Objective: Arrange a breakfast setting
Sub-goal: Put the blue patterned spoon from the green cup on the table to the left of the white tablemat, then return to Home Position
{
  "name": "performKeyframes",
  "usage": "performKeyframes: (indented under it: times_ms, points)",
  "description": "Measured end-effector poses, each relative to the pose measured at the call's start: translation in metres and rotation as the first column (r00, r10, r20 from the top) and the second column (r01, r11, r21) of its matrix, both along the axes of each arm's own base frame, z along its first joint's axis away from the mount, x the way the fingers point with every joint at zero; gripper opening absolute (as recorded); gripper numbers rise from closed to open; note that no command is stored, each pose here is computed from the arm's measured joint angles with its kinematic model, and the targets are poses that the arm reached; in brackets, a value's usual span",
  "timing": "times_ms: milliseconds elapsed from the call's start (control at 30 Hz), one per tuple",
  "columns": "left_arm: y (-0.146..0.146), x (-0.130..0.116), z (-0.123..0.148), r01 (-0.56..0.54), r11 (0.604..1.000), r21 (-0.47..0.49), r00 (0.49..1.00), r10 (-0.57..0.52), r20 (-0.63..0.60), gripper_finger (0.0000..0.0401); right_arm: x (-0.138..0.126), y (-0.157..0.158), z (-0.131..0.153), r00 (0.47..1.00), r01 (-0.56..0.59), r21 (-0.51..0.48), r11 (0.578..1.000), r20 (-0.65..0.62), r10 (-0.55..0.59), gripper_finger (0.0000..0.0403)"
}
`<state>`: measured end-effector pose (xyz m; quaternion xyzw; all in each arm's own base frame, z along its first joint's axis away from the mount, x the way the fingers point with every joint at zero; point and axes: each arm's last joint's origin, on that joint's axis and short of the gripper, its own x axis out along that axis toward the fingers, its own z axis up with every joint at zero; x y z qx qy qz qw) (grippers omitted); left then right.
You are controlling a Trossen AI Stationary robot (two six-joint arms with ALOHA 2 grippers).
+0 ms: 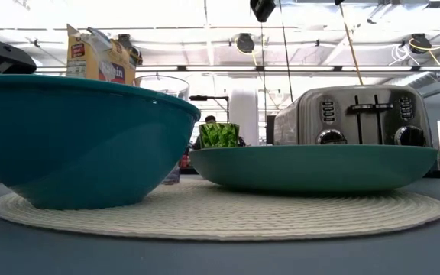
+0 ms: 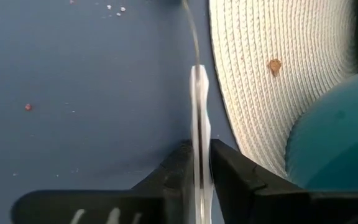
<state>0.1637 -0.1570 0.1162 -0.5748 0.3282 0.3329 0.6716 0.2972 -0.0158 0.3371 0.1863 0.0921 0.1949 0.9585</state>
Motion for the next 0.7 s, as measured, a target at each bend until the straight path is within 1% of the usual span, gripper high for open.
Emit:
performKeyframes:
  times_ms: [167, 267, 533, 700]
  points:
    - [-0.0003, 0.0005, 0.0004, 0.000, 1.000, -0.001, 1.000, 0.000, 0.006, 0.0100, 0.0000, 0.0000, 0.0000, 1.000, 0.000, 0.000, 1.000, 0.000, 0.000, 0.0144]
    - [-0.0003, 0.0006, 0.0005, -0.001, 1.000, -0.001, 1.000, 0.001, 0.008, 0.0112, 0.0000, 0.0000, 0.0000, 1.000, 0.000, 0.000, 1.000, 0.000, 0.000, 0.0144]
    - [-0.0005, 0.0002, 0.0015, 0.002, 1.000, -0.007, 1.000, -0.002, 0.007, 0.0115, 0.0000, 0.0000, -0.0001, 1.000, 0.000, 0.000, 1.000, -0.001, 0.000, 0.0144]
    - [-0.0022, -0.0048, 0.0081, 0.006, 0.998, -0.058, 1.000, -0.006, 0.007, 0.0116, 0.0000, -0.0001, -0.0010, 1.000, 0.000, 0.001, 1.000, -0.011, 0.000, 0.0144]
